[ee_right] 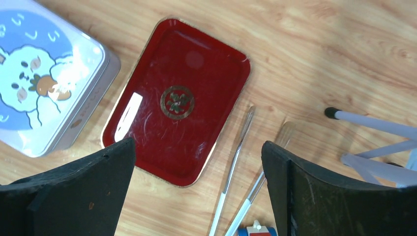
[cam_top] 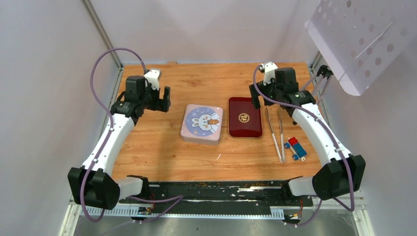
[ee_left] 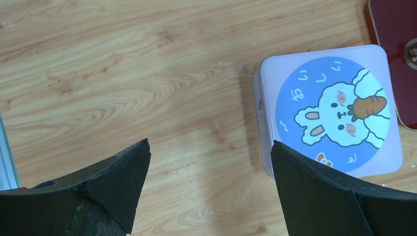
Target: Pack the chocolate
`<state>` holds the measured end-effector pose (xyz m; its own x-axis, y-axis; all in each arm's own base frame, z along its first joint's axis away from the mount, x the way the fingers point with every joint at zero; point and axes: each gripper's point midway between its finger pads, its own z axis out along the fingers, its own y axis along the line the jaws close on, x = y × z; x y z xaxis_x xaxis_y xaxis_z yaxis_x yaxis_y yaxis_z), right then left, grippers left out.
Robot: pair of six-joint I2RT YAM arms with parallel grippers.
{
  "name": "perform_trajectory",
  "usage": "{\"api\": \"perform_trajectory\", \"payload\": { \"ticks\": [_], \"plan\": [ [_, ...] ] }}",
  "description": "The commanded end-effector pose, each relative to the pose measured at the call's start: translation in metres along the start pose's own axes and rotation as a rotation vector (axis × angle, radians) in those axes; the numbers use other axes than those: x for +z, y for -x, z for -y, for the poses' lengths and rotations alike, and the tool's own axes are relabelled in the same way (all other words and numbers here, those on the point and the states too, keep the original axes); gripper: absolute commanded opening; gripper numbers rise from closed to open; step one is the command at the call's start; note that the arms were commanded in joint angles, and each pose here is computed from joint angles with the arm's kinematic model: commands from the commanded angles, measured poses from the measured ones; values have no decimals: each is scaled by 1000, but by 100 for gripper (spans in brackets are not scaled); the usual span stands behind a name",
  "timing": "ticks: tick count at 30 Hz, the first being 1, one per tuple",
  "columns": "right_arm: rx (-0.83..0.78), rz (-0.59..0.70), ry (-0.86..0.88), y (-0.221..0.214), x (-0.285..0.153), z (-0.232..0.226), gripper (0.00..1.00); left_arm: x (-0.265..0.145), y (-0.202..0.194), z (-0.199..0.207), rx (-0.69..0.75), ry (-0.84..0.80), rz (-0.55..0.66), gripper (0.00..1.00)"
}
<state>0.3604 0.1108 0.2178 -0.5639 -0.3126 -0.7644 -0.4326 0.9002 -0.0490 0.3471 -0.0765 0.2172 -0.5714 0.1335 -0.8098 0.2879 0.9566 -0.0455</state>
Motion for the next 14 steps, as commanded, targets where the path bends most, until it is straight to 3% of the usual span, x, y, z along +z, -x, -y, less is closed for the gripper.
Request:
{"api": "perform_trajectory", "payload": {
  "ticks": [1, 4, 11, 14],
  "plan": [
    [47, 145, -99, 47, -25, 16, 100, -9, 20, -10, 11, 56, 93, 100],
    [48, 195, -127, 65, -35, 22, 100, -14, 27, -12, 15, 71, 113, 100],
    [58, 275, -179, 108, -62, 33, 100, -34, 85, 2, 115, -13, 219, 100],
    [78, 273, -173, 107, -59, 32, 100, -32, 85, 0, 18, 6, 218, 100]
  ]
}}
